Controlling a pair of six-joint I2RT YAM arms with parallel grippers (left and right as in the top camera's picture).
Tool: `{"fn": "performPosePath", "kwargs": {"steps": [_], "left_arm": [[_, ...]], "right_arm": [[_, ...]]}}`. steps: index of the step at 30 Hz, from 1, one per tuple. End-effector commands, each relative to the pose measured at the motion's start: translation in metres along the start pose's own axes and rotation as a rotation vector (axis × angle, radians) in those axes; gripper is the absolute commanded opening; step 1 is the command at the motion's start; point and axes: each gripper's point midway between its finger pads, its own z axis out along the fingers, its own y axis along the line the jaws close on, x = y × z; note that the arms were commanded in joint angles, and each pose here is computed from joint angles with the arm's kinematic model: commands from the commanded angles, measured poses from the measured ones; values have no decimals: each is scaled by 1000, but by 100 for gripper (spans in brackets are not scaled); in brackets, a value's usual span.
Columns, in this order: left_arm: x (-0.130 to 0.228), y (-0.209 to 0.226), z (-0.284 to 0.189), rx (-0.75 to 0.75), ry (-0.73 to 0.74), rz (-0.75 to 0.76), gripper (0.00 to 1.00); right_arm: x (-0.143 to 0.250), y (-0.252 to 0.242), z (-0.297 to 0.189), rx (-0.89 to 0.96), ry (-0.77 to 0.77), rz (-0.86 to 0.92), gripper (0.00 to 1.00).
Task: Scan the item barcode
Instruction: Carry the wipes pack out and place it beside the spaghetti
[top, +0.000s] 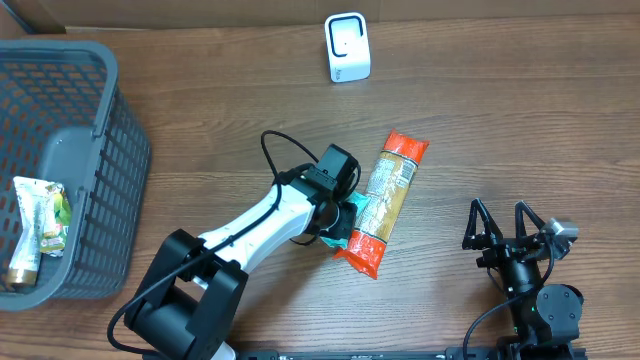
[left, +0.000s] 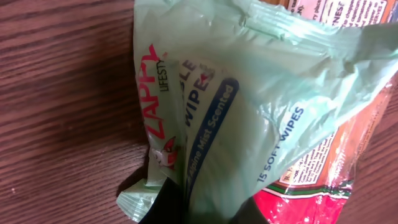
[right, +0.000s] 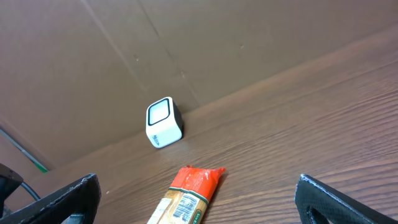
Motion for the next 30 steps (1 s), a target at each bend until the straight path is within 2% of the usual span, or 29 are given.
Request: {"fn": "performPosePath", "kwargs": {"steps": [1,5,6,8,11,14,18,22,26,30], "left_arm": [[0,3,4,-37,-4,-15,4],[1,4,4,-40,-1,-16,7],[1,4,4,-40,-1,-15,19],[2,4,1,-44,8,-18,34],[-4,6,-12,-75,1,-7,53],[-19,4,-37,-110,-36,-1,62],[-46,-9,-87,-115,-129,41,69],[-75,-20,-167,-70,-283,34,77],[-84,-14,-229,-49,-395,-5,86],[-80,6,-282,-53,-486,-39,91]], "right_arm": [[1,1,0,-9,-4,-1,100],[1,1,0,-9,-4,-1,100],[1,1,0,-9,-4,-1,100],[1,1,0,-9,-4,-1,100],[1,1,0,-9,-4,-1,100],[1,1,0,-9,-4,-1,100],[1,1,0,-9,-4,-1,100],[1,1,0,-9,-4,-1,100],[1,1,0,-9,-4,-1,100],[1,1,0,-9,-4,-1,100]]}}
